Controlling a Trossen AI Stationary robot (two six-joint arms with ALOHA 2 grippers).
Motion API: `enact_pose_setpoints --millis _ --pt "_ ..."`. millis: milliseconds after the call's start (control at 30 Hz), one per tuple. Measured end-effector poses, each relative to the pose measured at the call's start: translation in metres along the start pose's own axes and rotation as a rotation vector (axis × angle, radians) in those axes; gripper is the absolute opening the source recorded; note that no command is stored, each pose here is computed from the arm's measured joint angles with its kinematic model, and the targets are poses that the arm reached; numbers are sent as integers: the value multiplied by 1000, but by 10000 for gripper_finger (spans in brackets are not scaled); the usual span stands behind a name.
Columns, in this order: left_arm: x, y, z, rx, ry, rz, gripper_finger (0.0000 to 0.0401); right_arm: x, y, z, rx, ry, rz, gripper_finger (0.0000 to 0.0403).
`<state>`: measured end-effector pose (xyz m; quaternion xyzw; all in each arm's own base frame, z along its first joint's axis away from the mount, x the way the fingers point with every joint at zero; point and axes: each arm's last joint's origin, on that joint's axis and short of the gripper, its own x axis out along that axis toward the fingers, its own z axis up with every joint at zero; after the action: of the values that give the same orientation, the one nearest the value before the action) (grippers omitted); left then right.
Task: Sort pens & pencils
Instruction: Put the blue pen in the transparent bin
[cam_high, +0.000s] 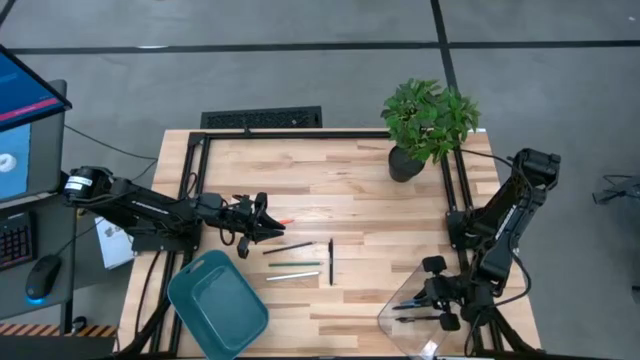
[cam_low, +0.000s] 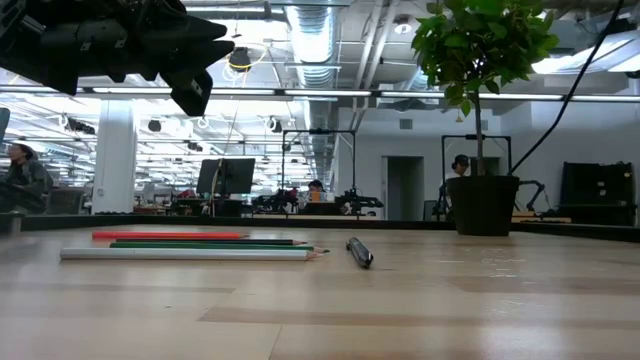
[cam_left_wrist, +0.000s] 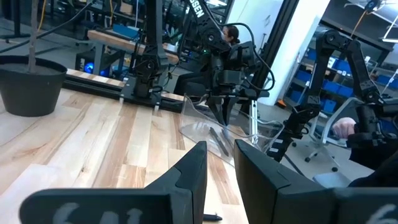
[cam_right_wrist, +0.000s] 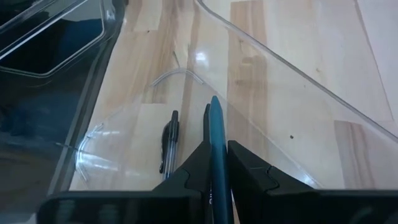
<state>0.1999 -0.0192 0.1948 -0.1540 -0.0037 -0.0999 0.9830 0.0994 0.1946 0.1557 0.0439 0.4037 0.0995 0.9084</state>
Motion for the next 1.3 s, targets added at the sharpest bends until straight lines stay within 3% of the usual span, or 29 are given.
enact_pose_setpoints --millis 567,1300 --pt "0 0 0 0 0 0 71 2 -2 3 83 -6 -10 76" --pt "0 0 0 0 1 -4 71 1 4 6 178 14 77 76"
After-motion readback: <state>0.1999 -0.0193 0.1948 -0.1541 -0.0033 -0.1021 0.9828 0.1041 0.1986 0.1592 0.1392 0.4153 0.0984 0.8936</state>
